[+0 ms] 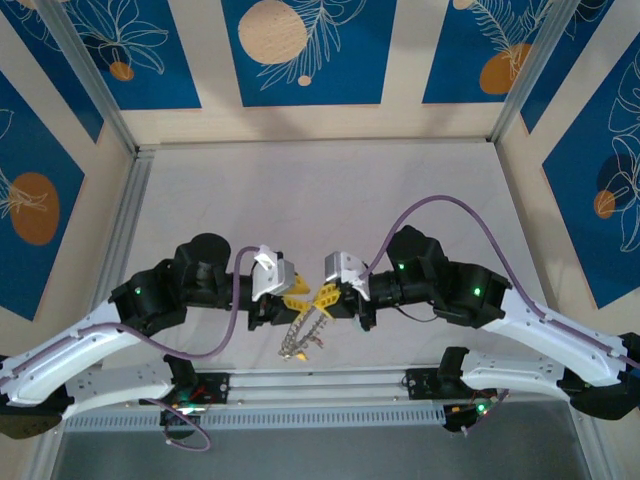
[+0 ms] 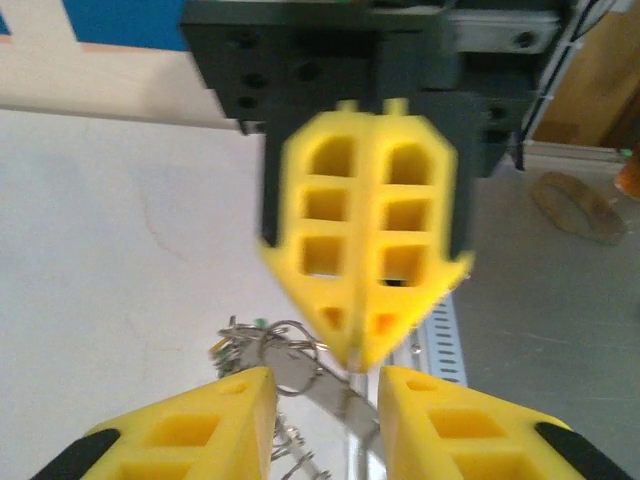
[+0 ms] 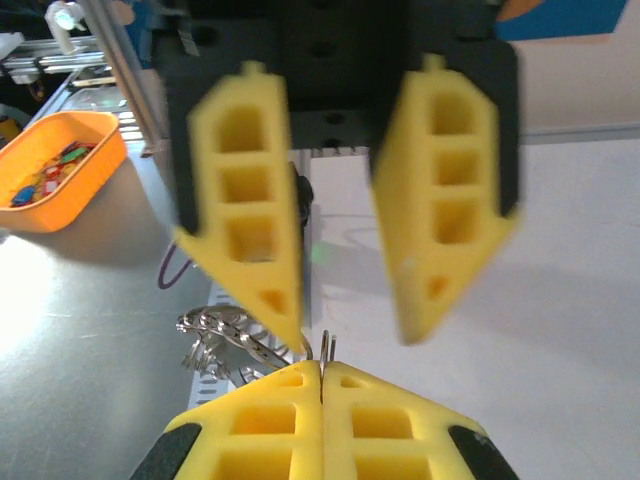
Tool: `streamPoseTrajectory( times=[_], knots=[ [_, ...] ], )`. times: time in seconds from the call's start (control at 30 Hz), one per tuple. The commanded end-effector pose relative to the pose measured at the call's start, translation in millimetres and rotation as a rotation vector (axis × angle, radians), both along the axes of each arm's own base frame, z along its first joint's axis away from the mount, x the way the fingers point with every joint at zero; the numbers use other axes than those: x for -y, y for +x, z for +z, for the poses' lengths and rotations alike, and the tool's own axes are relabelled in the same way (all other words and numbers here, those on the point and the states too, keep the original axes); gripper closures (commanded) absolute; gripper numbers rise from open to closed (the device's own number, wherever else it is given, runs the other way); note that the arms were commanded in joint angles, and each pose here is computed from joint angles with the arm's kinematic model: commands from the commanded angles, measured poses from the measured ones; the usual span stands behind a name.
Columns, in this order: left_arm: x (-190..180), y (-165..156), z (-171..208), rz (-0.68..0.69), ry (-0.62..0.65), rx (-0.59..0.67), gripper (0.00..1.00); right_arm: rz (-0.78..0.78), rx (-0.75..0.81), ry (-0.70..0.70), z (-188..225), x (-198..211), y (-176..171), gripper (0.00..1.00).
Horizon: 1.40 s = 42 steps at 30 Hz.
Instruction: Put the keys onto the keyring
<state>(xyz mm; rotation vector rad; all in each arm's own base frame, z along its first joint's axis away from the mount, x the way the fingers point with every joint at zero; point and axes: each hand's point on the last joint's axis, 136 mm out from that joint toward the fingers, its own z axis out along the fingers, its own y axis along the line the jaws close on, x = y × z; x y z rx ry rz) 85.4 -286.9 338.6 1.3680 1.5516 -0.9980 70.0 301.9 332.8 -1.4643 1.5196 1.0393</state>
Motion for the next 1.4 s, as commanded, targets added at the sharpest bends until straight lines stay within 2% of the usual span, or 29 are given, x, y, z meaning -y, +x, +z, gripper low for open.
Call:
streamPoseTrajectory(
  times=[0.0, 0.13, 0.5, 0.53, 0.6, 0.67, 0.93, 1.2, 1.37],
  knots=[
    [-2.8, 9.3, 10.2, 0.041, -0.007, 0.059, 0.68, 0.065, 0.05, 0.105, 33.5, -3.6, -10.2, 1.0],
    [-3.6, 9.0, 9.2, 0.041, -0.003, 0.057, 0.69, 0.069, 0.049, 0.11, 34.3, -3.9, -10.9, 1.0],
    [10.4, -6.9, -16.2, -0.074, 0.079, -0.073, 0.73, 0.068, 0.06, 0.13, 38.4, -5.6, -10.1, 1.0],
    [10.9, -7.0, -17.3, -0.076, 0.081, -0.074, 0.77, 0.068, 0.058, 0.129, 37.7, -6.3, -9.9, 1.0],
    [10.8, -6.6, -17.4, -0.074, 0.082, -0.074, 0.9, 0.066, 0.062, 0.132, 38.0, -6.2, -9.2, 1.0],
    [10.7, -7.2, -17.8, -0.078, 0.084, -0.074, 1.0, 0.065, 0.065, 0.135, 38.4, -6.6, -9.0, 1.0],
    [9.6, -3.0, -16.9, -0.047, 0.057, -0.063, 1.0, 0.038, 0.073, 0.15, 40.9, -6.6, -4.7, 1.0],
    [4.6, 3.8, -5.8, 0.007, -0.033, -0.037, 1.0, -0.087, 0.059, 0.178, 36.6, 11.2, 6.6, 0.54],
    [1.6, 4.6, -1.1, 0.011, -0.057, -0.028, 1.0, -0.167, 0.012, 0.173, 21.4, 29.2, 10.9, 0.51]
  ],
)
